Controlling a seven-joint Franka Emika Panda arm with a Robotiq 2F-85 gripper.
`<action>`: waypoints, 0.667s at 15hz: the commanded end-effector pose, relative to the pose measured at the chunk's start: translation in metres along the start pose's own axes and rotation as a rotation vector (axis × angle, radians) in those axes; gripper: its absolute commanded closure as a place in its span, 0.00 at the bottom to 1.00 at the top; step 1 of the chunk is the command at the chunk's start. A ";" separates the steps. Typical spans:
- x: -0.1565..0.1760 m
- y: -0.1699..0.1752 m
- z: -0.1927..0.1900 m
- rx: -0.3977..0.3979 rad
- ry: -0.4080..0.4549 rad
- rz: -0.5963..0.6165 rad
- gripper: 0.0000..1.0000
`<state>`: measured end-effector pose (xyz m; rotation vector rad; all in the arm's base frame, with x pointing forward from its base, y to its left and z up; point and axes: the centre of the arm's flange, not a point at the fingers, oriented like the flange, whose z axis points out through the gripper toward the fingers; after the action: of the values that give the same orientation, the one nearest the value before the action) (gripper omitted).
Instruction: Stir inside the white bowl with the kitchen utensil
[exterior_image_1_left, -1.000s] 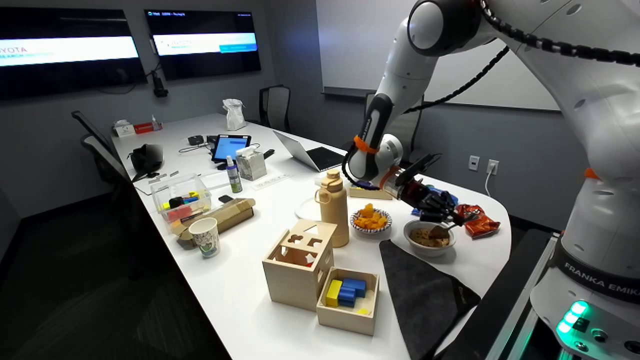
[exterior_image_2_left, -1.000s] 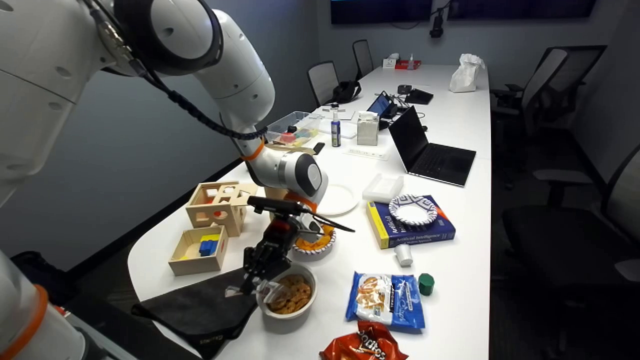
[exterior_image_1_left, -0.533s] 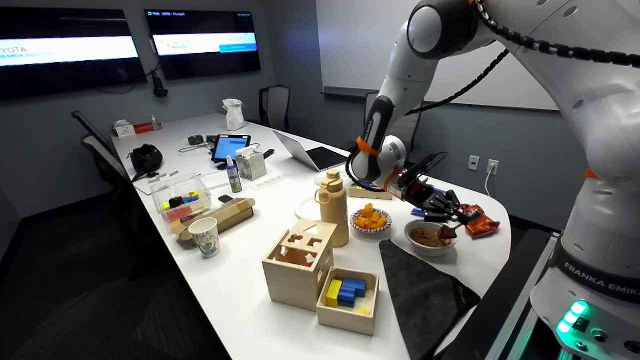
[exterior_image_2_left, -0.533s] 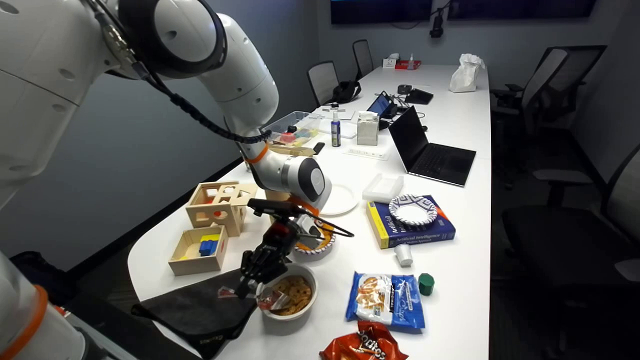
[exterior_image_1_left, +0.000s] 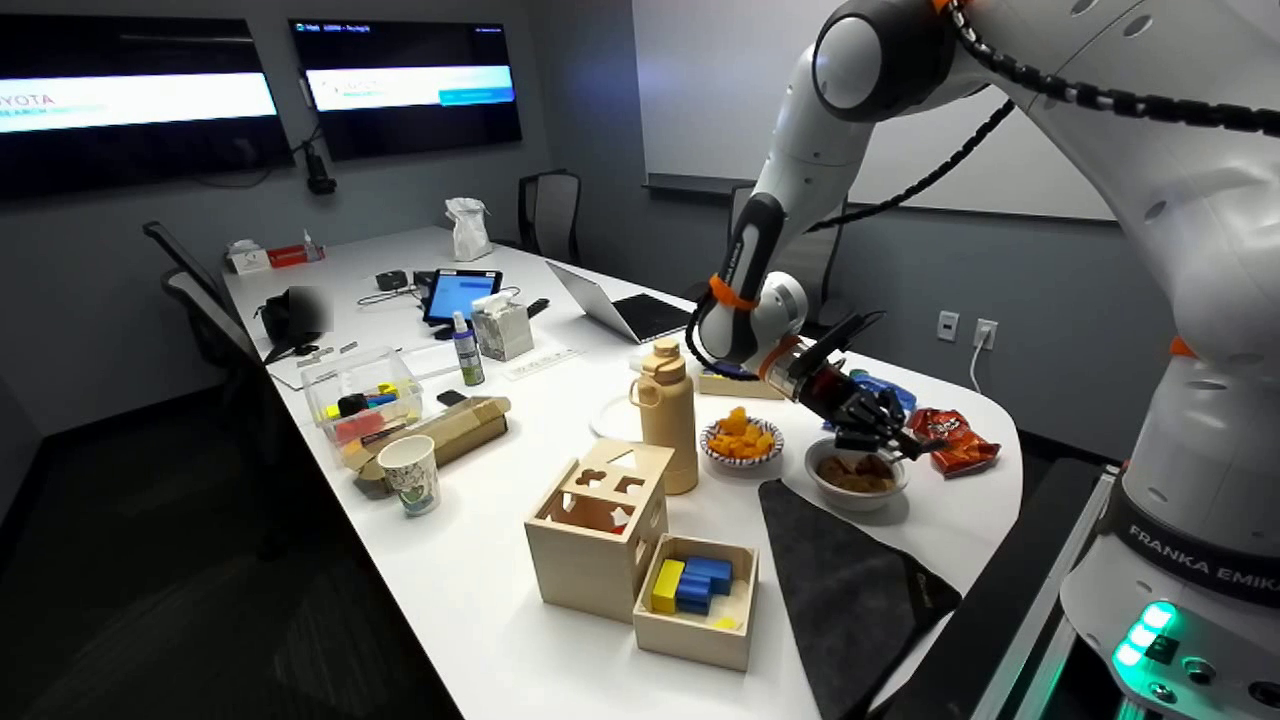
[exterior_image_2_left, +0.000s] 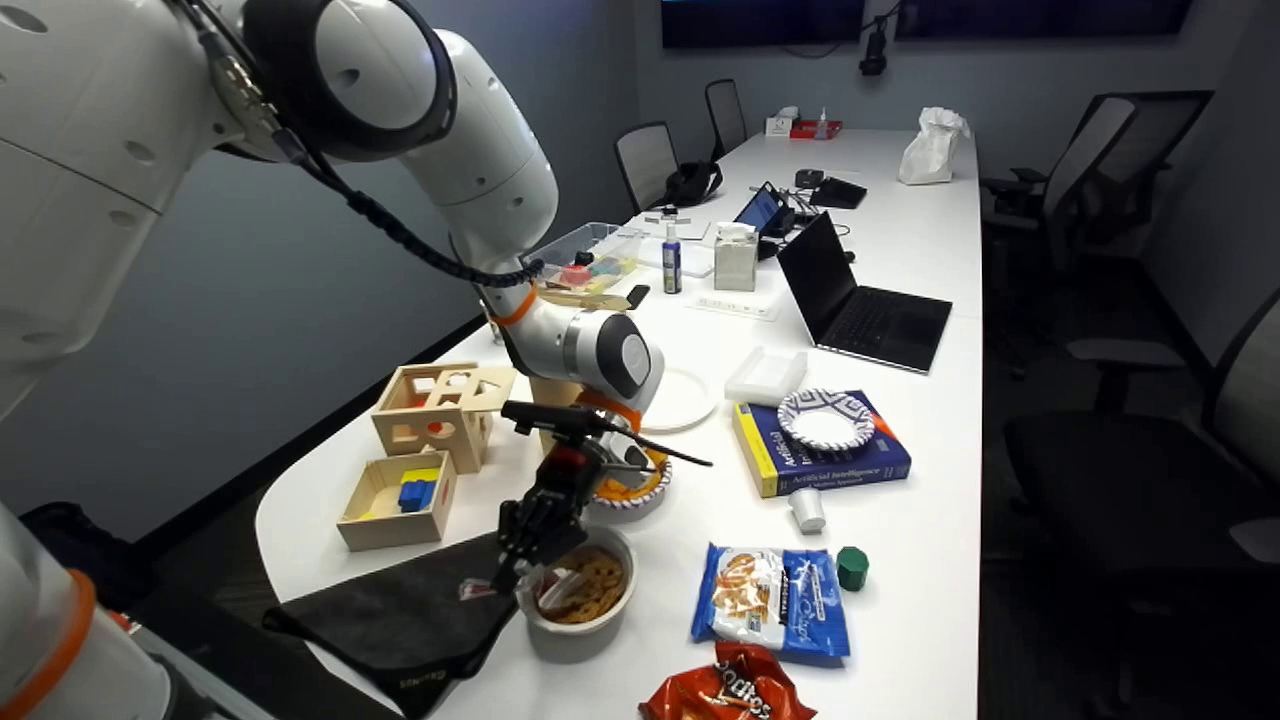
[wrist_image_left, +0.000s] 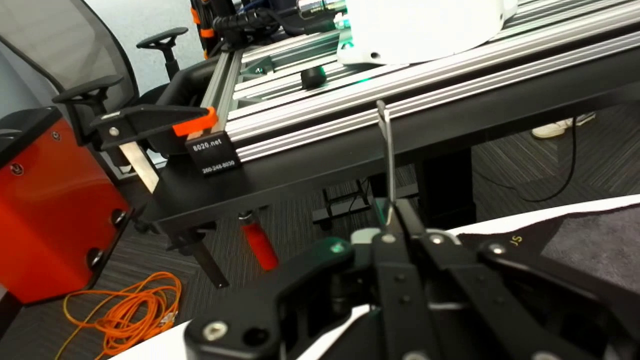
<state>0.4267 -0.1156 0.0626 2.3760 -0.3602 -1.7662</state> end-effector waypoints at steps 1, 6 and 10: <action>-0.008 -0.001 -0.003 -0.005 0.064 -0.053 0.99; -0.021 -0.002 -0.002 -0.023 0.092 -0.114 0.99; -0.025 0.003 0.002 -0.060 0.041 -0.201 0.99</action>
<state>0.4305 -0.1091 0.0728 2.4816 -0.1748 -1.7304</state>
